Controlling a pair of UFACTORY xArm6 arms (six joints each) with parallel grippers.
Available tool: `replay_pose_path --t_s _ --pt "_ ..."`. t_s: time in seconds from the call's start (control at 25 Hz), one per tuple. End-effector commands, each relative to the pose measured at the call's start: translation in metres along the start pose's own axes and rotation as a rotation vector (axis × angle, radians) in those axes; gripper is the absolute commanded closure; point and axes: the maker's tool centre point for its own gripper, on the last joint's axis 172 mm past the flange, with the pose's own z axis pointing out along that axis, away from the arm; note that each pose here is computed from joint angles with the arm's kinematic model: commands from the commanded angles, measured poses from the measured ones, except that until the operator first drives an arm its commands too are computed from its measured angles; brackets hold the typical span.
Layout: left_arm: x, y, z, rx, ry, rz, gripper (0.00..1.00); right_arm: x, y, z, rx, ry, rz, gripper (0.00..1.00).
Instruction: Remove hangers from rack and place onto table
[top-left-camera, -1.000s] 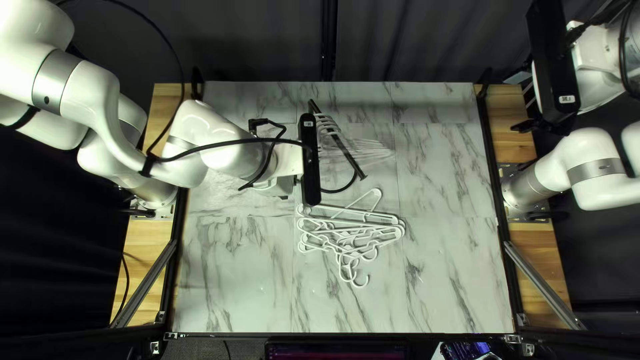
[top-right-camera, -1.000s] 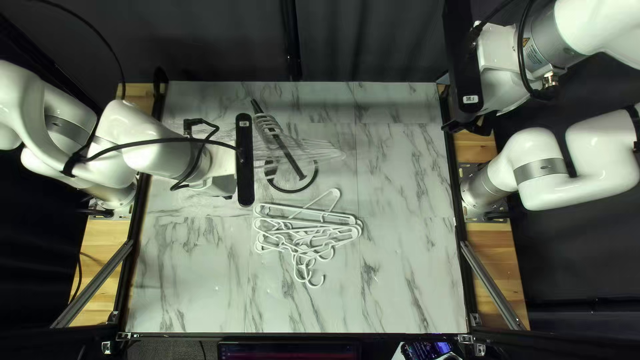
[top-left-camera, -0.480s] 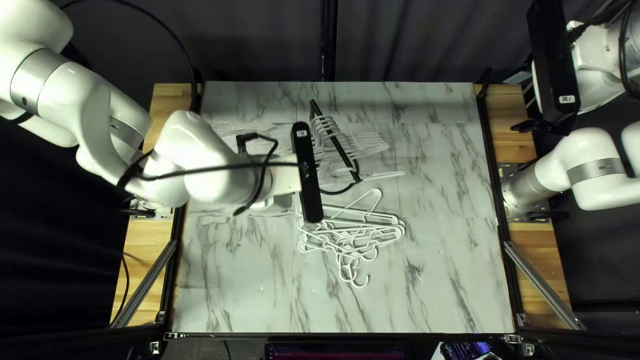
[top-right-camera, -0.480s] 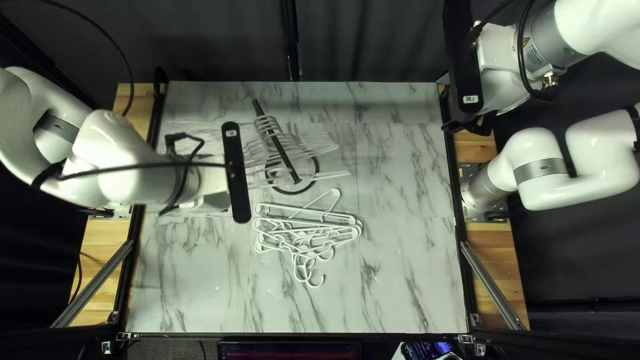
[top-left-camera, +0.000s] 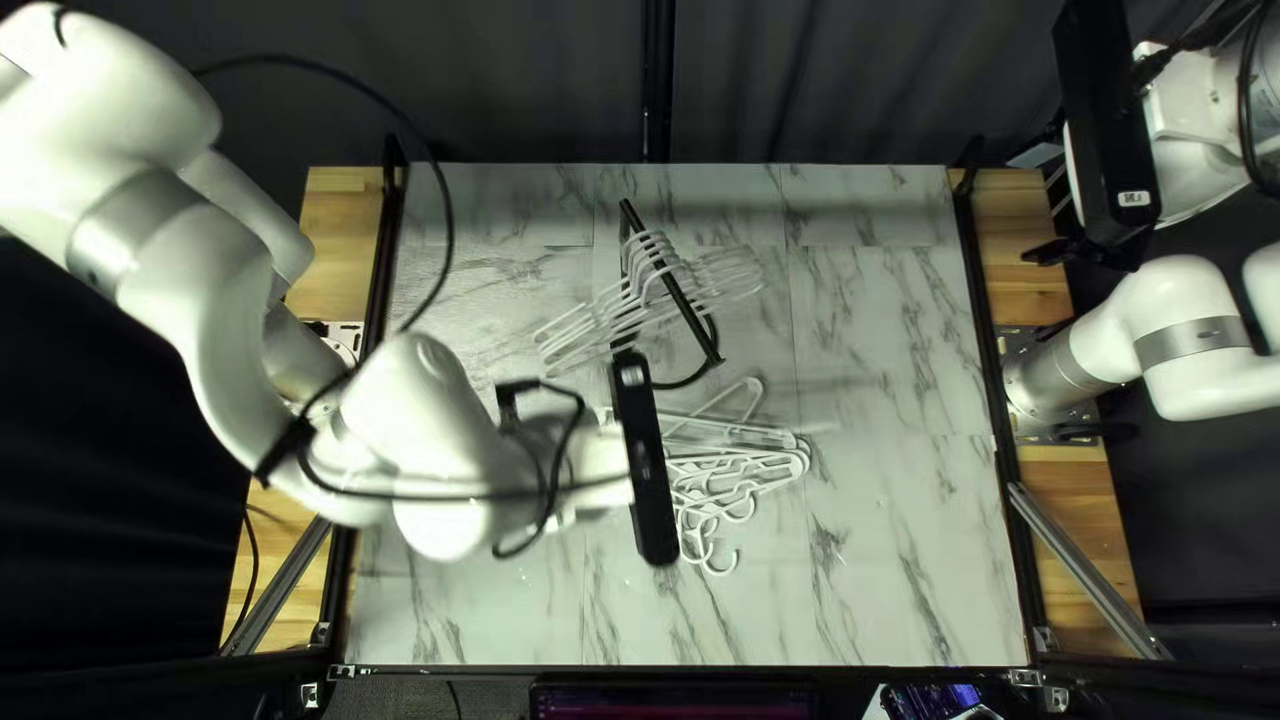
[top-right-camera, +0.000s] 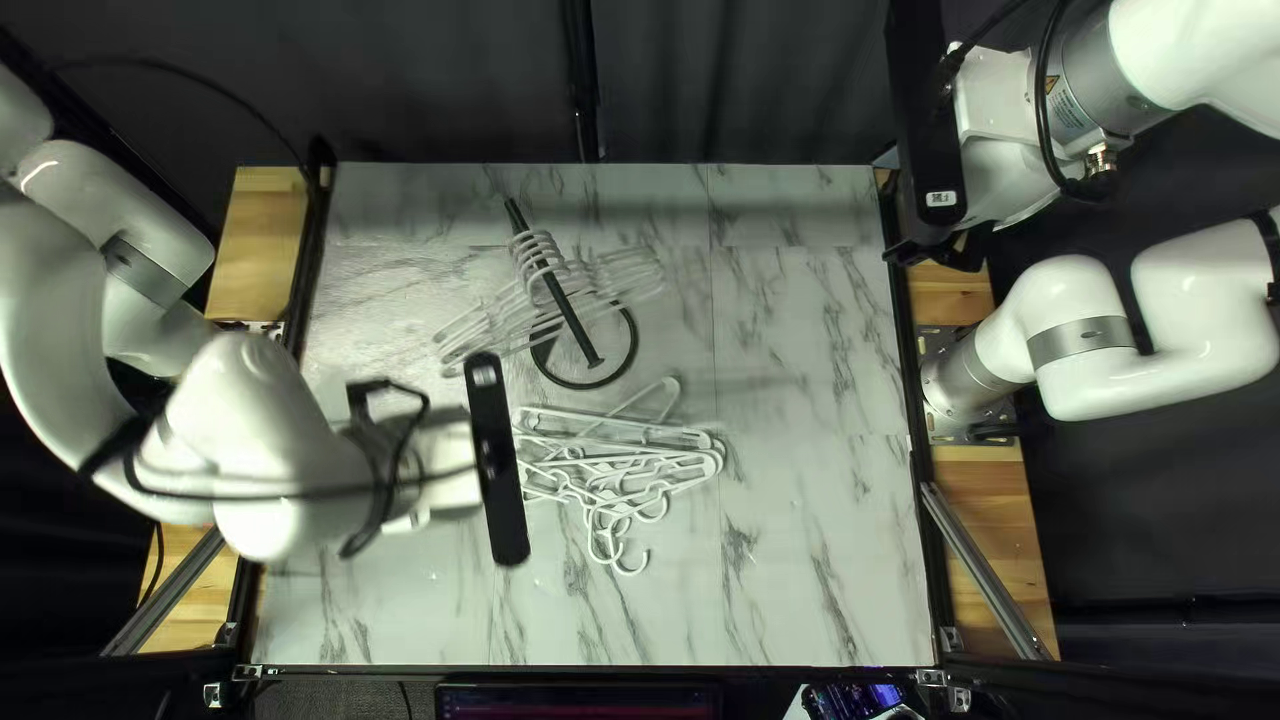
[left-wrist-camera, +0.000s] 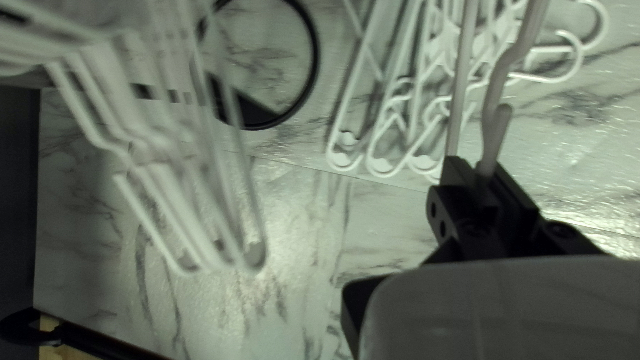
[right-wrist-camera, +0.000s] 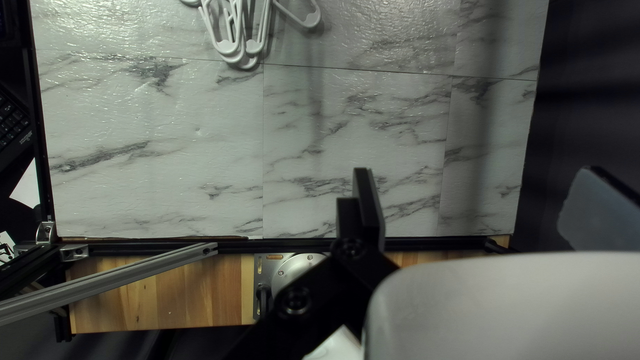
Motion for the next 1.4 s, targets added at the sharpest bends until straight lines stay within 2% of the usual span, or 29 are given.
replay_pose_path --t_s 0.04,0.36,0.44,0.56,0.64,0.68,0.8,0.96,1.08,1.32,1.4 --pt "-0.012 -0.018 0.019 0.135 -0.046 -0.001 1.00 0.000 0.000 0.000 0.000 0.000 0.000 0.00" --pt "-0.012 -0.018 0.019 0.135 -0.046 -0.001 1.00 0.000 0.000 0.000 0.000 0.000 0.000 0.00" --pt "-0.017 -0.016 0.022 0.141 -0.059 -0.007 1.00 0.000 0.000 0.000 0.000 0.000 0.000 0.00" --pt "-0.028 -0.008 0.033 0.226 -0.068 0.017 1.00 0.000 0.000 0.000 0.000 0.000 0.000 0.00" --pt "-0.030 -0.005 0.034 0.271 -0.065 0.031 1.00 0.000 0.000 0.000 0.000 0.000 0.000 0.00" --pt "-0.032 -0.002 0.035 0.312 -0.057 0.049 1.00 0.000 0.000 0.000 0.000 0.000 0.000 0.00" --pt "-0.036 0.004 0.040 0.396 -0.051 0.084 1.00 0.000 0.000 0.000 0.000 0.000 0.000 0.00" --pt "-0.046 0.005 0.046 0.480 -0.040 0.110 1.00 0.000 0.000 0.000 0.000 0.000 0.000 0.00" --pt "-0.053 -0.001 0.049 0.568 -0.043 0.116 1.00 0.000 0.000 0.000 0.000 0.000 0.000 0.00" --pt "-0.053 -0.001 0.049 0.568 -0.043 0.116 1.00 0.000 0.000 0.000 0.000 0.000 0.000 0.00" --pt "-0.055 0.001 0.056 0.546 -0.061 0.106 1.00 0.000 0.000 0.000 0.000 0.000 0.000 0.00"
